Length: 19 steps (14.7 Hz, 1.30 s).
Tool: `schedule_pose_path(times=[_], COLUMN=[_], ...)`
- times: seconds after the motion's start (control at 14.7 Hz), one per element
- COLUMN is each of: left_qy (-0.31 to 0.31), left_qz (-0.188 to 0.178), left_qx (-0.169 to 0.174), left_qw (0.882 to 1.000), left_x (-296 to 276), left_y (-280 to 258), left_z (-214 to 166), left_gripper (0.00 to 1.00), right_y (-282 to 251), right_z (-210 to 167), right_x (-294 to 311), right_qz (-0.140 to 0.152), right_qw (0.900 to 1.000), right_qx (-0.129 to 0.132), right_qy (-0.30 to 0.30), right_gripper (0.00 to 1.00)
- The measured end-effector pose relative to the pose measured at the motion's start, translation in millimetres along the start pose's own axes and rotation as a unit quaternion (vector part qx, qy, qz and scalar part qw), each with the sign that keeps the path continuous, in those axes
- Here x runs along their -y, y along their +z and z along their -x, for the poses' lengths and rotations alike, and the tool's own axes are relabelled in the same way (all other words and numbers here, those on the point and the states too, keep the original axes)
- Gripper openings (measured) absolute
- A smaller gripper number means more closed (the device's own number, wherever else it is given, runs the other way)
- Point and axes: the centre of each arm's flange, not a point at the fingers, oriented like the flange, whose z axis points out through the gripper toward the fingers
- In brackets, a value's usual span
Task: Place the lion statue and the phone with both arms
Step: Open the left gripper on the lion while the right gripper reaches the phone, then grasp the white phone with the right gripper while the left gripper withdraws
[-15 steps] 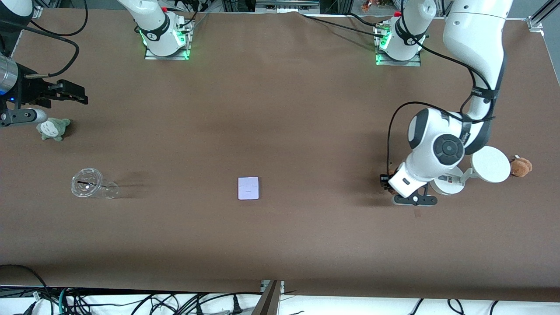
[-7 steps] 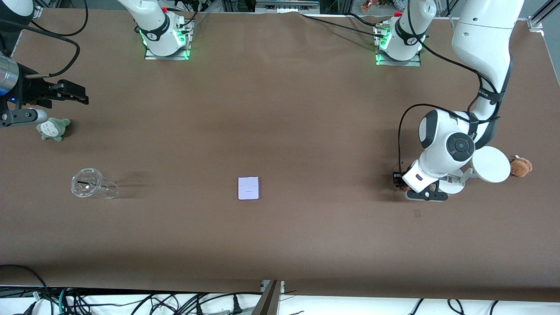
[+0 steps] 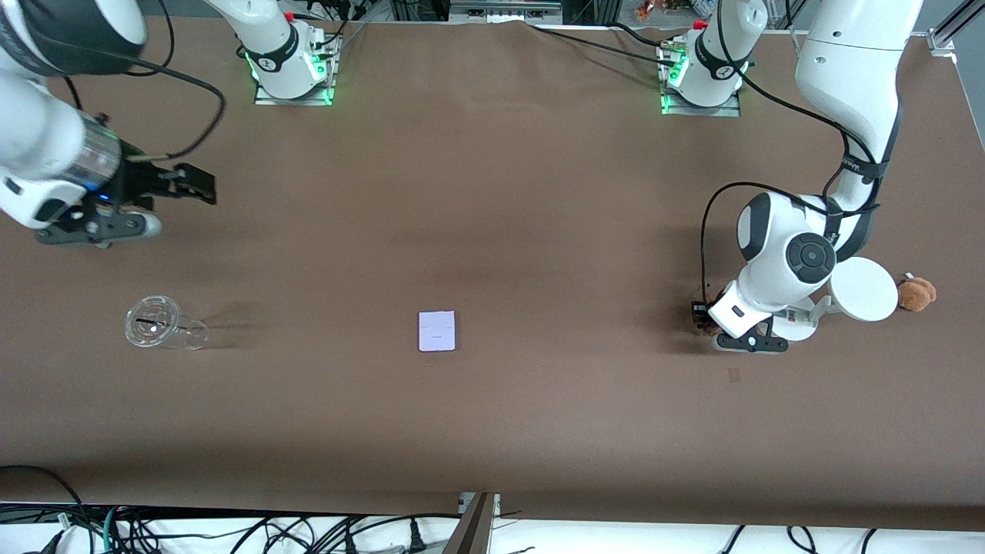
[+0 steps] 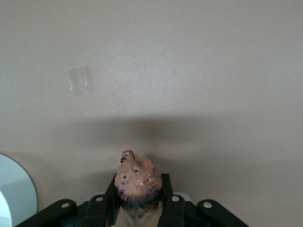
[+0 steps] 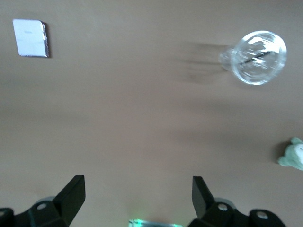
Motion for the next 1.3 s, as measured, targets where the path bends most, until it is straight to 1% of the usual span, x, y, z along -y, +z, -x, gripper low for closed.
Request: schedule_pose_path(times=[0.27,0.34,0.48,0.61,0.68,0.82,0.95,1.02,1.09,1.16,1.3], left_qy=[-0.005,-0.005,-0.005,-0.003,-0.001,-0.002,-0.004,-0.004,-0.004,-0.003,0.003], left_qz=[0.0,0.0,-0.001,-0.001,-0.001,-0.001,-0.001,-0.001,-0.001,0.0,0.003], left_qx=[0.003,0.004,0.007,0.011,0.013,0.015,0.015,0.016,0.016,0.014,0.001], left_qw=[1.0,1.0,1.0,1.0,1.0,1.0,1.0,1.0,1.0,1.0,1.0], left_x=[9.9,10.2,10.4,11.3,12.8,17.3,21.1,21.8,21.4,19.7,12.2], left_y=[2.7,3.3,6.2,11.0,13.1,14.7,14.4,13.9,11.9,6.8,-16.3], left_z=[2.0,2.4,3.6,5.6,6.8,8.0,7.8,7.8,7.3,5.4,-1.0], left_gripper=[0.37,0.37,0.37,0.37,0.41,0.57,0.72,0.85,0.94,1.0,1.0], right_y=[43.3,55.3,83.6,120.9,143.0,187.8,219.5,227.6,231.0,231.8,235.2], right_z=[-34.6,-43.2,-60.3,-75.3,-81.6,-92.1,-99.4,-102.7,-106.3,-110.4,-118.4], right_x=[51.8,69.1,107.6,145.5,162.7,191.2,209.3,215.2,220.3,225.1,235.3], right_qz=[-0.001,-0.001,-0.005,-0.01,-0.011,-0.012,-0.014,-0.014,-0.015,-0.017,-0.021], right_qw=[1.0,1.0,0.999,0.998,0.998,0.998,0.998,0.998,0.998,0.998,0.998], right_qx=[-0.006,-0.011,-0.029,-0.041,-0.044,-0.047,-0.049,-0.049,-0.051,-0.054,-0.063], right_qy=[0.013,0.017,0.034,0.045,0.044,0.032,0.023,0.02,0.018,0.016,0.011], right_gripper=[1.0,1.0,1.0,1.0,1.0,1.0,1.0,1.0,1.0,1.0,1.0])
